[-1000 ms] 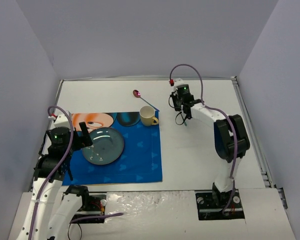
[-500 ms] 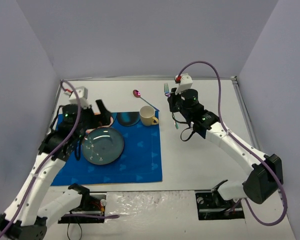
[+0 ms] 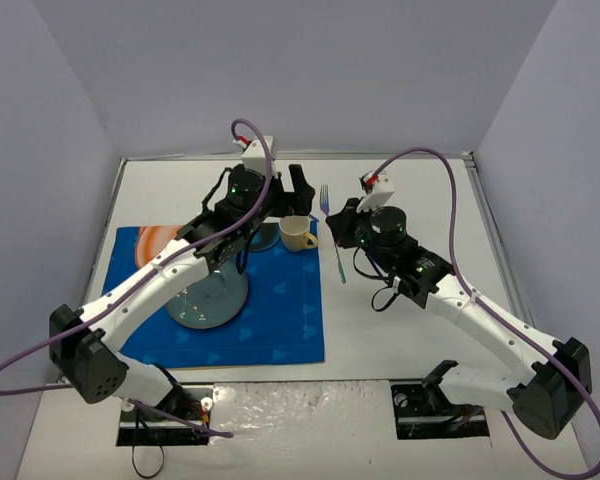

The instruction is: Set the dinner table for one person

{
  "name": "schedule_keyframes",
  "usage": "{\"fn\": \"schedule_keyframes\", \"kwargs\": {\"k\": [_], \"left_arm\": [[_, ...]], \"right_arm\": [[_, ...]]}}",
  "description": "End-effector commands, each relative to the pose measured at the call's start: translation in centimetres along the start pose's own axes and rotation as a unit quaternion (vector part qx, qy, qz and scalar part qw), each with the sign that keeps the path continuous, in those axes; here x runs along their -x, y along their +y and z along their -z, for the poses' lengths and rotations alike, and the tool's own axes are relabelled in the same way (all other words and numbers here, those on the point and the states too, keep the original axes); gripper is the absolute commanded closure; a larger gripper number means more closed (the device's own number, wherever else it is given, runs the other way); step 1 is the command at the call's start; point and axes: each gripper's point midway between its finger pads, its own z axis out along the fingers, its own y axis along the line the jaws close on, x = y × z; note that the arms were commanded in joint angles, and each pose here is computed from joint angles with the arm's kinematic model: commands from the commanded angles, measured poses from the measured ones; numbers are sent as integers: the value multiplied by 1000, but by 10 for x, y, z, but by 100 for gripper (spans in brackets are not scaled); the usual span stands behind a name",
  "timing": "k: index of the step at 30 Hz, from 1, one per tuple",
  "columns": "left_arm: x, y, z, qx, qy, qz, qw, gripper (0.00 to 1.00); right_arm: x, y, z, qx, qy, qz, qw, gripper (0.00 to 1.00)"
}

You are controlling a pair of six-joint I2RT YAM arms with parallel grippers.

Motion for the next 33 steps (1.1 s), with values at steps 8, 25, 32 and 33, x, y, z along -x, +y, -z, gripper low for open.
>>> {"fn": "schedule_keyframes", "kwargs": {"k": [8, 25, 32, 33], "left_arm": [[55, -56, -15, -81, -75, 11, 994, 29], [24, -56, -28, -88, -23, 8, 996, 52], [23, -56, -26, -90, -22, 9, 996, 66], [23, -56, -26, -90, -22, 9, 996, 67]], "right_arm": [[31, 23, 10, 42, -58, -5, 997, 100], [26, 27, 6, 49, -55, -3, 997, 100], [24, 28, 5, 50, -53, -4, 997, 100], [24, 28, 5, 50, -53, -4, 997, 100]]}}
